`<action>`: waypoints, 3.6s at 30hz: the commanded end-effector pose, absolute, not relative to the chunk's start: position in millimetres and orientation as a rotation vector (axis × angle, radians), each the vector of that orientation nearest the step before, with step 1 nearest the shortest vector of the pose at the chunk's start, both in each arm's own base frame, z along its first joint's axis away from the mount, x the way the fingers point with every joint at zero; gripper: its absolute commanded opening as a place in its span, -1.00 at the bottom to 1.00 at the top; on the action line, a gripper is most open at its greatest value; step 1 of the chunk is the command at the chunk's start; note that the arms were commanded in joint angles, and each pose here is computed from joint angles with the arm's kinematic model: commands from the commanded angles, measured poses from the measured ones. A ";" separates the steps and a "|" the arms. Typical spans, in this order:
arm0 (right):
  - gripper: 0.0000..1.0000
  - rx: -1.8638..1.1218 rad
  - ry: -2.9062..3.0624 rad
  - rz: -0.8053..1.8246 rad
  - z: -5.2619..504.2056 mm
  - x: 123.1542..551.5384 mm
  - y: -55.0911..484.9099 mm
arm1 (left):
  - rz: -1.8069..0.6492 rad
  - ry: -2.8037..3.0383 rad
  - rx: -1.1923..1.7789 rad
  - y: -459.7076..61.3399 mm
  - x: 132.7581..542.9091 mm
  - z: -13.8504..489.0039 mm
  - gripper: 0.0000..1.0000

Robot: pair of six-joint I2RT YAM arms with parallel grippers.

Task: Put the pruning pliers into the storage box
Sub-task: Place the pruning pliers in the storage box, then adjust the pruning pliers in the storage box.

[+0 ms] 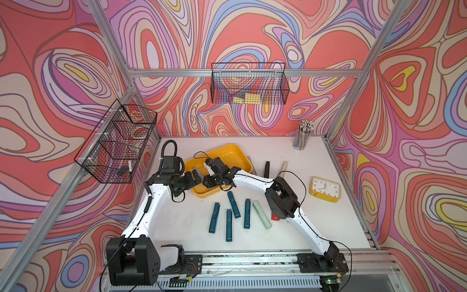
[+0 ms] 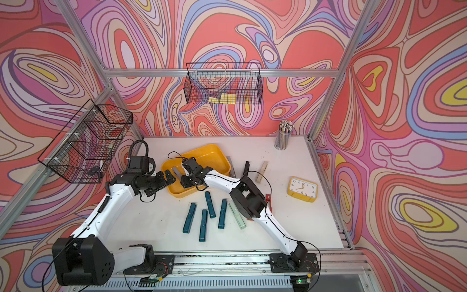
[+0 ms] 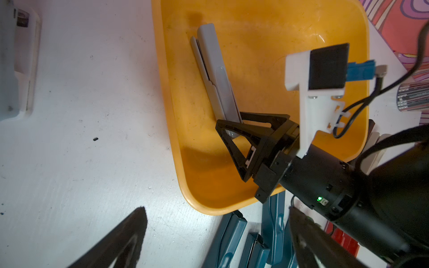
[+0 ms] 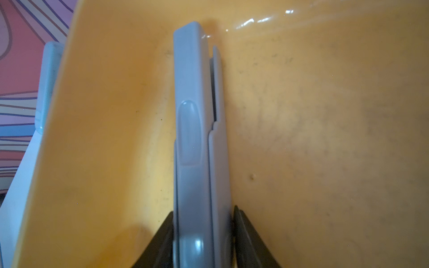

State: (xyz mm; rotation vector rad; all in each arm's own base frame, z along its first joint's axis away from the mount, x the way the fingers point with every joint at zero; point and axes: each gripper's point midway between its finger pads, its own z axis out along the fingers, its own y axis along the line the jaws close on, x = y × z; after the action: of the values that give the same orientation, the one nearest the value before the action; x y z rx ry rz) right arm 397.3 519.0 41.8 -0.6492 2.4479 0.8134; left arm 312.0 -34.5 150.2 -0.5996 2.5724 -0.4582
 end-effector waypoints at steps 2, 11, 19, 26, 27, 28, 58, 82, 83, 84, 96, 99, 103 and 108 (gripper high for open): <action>-0.09 -0.659 2.410 0.825 63.9 396.0 518.5 | -0.447 2.601 -0.627 -32.3 307.4 140.8 0.95; 0.12 -0.681 2.393 0.822 76.9 391.6 514.0 | -0.437 2.589 -0.647 -30.2 309.5 143.3 0.96; 0.20 -0.694 2.385 0.771 87.6 383.5 496.6 | -0.414 2.547 -0.687 -24.8 319.5 153.7 0.83; 0.20 -0.699 2.356 0.708 103.9 381.4 480.5 | -0.430 2.516 -0.726 -24.7 337.8 155.5 0.67; 0.17 -0.698 2.349 0.690 106.6 381.4 476.8 | -0.453 2.512 -0.736 -27.4 341.5 155.2 0.61; 0.13 -0.692 2.344 0.669 108.8 383.0 471.8 | -0.472 2.505 -0.745 -29.9 345.5 155.2 0.58; 0.13 -0.371 2.386 0.649 140.9 408.3 282.9 | -0.050 2.594 -1.056 -74.7 377.8 97.2 0.28; 0.22 -0.343 2.382 0.688 142.6 398.8 252.8 | -0.055 2.660 -1.075 -85.3 386.2 39.5 0.15; 0.22 -0.342 2.384 0.691 141.9 399.0 252.4 | -0.058 2.662 -1.076 -86.0 387.1 38.2 0.13; 0.22 -0.344 2.386 0.696 141.0 398.7 253.3 | -0.060 2.664 -1.076 -86.8 388.3 37.0 0.11; 0.22 -0.339 2.399 0.727 136.3 399.2 256.0 | 0.113 2.693 -1.016 -65.9 376.8 48.9 -0.23; 0.22 -0.341 2.399 0.727 136.2 398.3 256.0 | 0.147 2.705 -1.009 -60.6 372.8 50.3 -0.25; 0.23 -0.339 2.400 0.725 136.1 397.9 255.0 | 0.192 2.705 -0.998 -53.4 369.3 55.2 -0.28; 0.23 -0.336 2.400 0.738 135.5 397.8 256.0 | 0.225 2.690 -1.010 -44.3 364.1 58.3 -0.30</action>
State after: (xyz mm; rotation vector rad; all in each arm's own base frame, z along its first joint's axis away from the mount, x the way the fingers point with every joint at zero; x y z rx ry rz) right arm 395.4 255.1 132.3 -0.3406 2.4133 0.7163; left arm 370.4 -58.3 42.6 -1.0026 2.7185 0.1622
